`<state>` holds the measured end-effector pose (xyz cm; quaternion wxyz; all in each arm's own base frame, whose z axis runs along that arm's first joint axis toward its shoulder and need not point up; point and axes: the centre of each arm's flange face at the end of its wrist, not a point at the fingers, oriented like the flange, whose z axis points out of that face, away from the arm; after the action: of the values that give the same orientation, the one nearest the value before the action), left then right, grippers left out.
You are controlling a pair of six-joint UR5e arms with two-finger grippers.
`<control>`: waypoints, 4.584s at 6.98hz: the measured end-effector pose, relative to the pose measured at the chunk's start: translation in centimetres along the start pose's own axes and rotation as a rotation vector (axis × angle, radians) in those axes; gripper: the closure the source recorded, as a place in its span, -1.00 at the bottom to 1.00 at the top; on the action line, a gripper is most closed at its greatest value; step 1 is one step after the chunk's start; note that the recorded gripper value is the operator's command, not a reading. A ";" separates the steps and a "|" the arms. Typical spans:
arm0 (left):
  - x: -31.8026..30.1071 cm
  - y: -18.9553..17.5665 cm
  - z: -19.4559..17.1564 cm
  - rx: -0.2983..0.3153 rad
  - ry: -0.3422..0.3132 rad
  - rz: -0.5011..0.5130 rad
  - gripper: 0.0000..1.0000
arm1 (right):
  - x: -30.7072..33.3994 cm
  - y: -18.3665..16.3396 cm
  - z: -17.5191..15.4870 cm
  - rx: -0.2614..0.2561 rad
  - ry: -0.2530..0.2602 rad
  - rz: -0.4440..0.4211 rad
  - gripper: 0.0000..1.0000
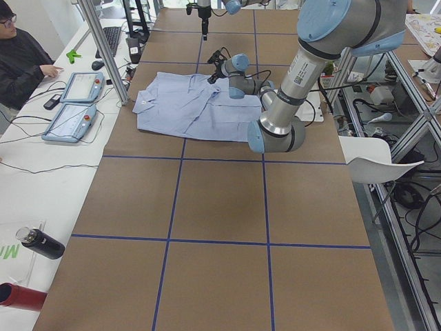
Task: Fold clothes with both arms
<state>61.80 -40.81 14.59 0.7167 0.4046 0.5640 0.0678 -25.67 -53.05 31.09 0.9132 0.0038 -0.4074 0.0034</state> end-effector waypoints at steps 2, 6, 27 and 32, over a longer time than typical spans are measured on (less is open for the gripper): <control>-0.3 0.0 -0.5 -0.009 -0.010 -0.007 -1.00 | -0.1 0.6 -0.3 -0.011 -0.021 -0.005 -1.00; -4.9 -3.5 -5.3 -0.166 -0.083 -0.015 -0.99 | -0.6 4.5 -1.7 0.021 -0.062 -0.054 -1.00; -19.7 -1.2 -23.5 -0.400 -0.274 -0.206 -0.99 | -9.6 23.0 17.3 -0.083 0.020 -0.082 -0.77; -19.3 -1.5 -23.4 -0.394 -0.267 -0.204 -0.99 | -9.4 24.1 20.3 -0.130 0.065 -0.086 -0.56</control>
<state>34.18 -40.70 27.28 0.8530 0.2037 0.4780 0.0496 -47.29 -29.20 37.81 0.9236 -0.0383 -0.3764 -0.0621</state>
